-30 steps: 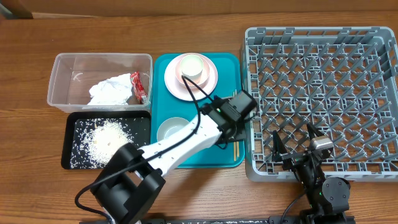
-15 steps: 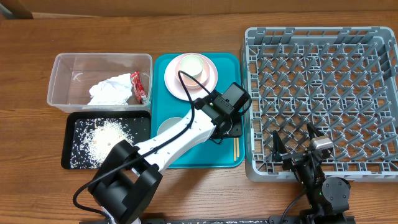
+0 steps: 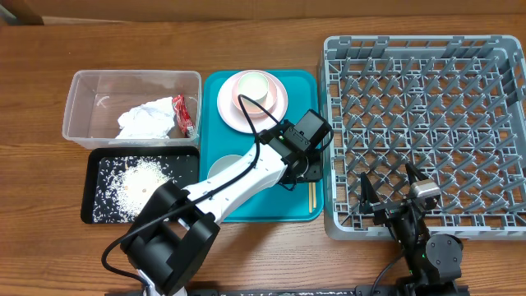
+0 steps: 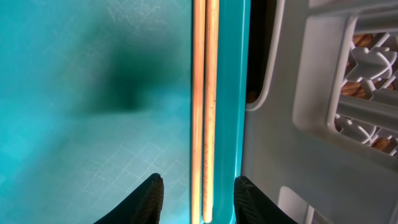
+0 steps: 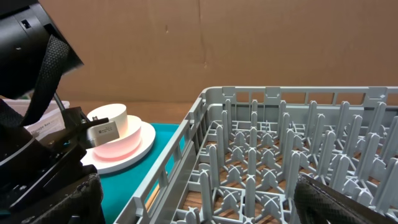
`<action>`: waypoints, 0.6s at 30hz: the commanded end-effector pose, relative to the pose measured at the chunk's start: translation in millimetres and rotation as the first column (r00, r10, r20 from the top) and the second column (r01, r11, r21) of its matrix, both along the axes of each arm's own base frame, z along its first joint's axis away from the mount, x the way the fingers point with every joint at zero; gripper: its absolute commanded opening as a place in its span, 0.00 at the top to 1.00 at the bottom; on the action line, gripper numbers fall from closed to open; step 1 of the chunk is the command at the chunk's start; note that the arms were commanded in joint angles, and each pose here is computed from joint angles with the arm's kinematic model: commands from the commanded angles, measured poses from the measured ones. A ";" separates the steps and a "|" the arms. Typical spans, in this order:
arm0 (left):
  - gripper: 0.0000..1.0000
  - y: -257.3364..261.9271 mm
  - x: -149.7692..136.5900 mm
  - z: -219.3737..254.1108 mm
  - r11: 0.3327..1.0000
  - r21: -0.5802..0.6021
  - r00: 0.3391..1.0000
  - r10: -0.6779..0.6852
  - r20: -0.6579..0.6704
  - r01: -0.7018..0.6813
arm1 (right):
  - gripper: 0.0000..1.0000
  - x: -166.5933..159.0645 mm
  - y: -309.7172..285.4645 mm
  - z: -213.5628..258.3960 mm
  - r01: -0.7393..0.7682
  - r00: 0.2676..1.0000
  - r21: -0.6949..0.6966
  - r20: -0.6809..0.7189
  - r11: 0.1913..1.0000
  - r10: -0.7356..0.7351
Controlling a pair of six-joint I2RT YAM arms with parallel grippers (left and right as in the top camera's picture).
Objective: Sort waste into correct bins and load items into the dishwasher
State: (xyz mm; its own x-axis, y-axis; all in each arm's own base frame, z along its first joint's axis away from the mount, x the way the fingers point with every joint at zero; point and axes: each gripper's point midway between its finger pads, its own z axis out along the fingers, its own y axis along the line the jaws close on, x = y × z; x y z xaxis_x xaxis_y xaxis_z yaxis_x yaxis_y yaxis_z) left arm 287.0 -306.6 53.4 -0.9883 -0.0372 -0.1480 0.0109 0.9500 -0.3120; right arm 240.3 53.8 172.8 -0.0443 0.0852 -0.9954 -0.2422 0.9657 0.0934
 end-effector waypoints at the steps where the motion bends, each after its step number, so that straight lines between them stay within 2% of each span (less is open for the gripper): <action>1: 0.60 1.9 -3.4 -10.2 1.000 0.014 1.000 -0.024 -0.009 0.024 | 0.00 0.2 -0.6 -1.9 0.003 1.000 -0.006 0.006 1.000 -0.003; 11: 0.63 3.3 -4.9 -18.6 1.000 0.010 1.000 -0.024 -0.005 0.024 | 0.00 0.2 -0.6 -1.9 0.003 1.000 -0.006 0.006 1.000 -0.003; 16: 0.74 1.8 -3.5 -18.2 1.000 0.004 1.000 -0.024 0.001 0.024 | 0.00 0.2 -0.6 -1.9 0.003 1.000 -0.006 0.006 1.000 -0.003; 18: 0.75 1.1 -2.9 -17.9 1.000 0.001 1.000 -0.024 0.004 0.024 | 0.00 0.2 -0.6 -1.8 0.003 1.000 -0.006 0.006 1.000 -0.003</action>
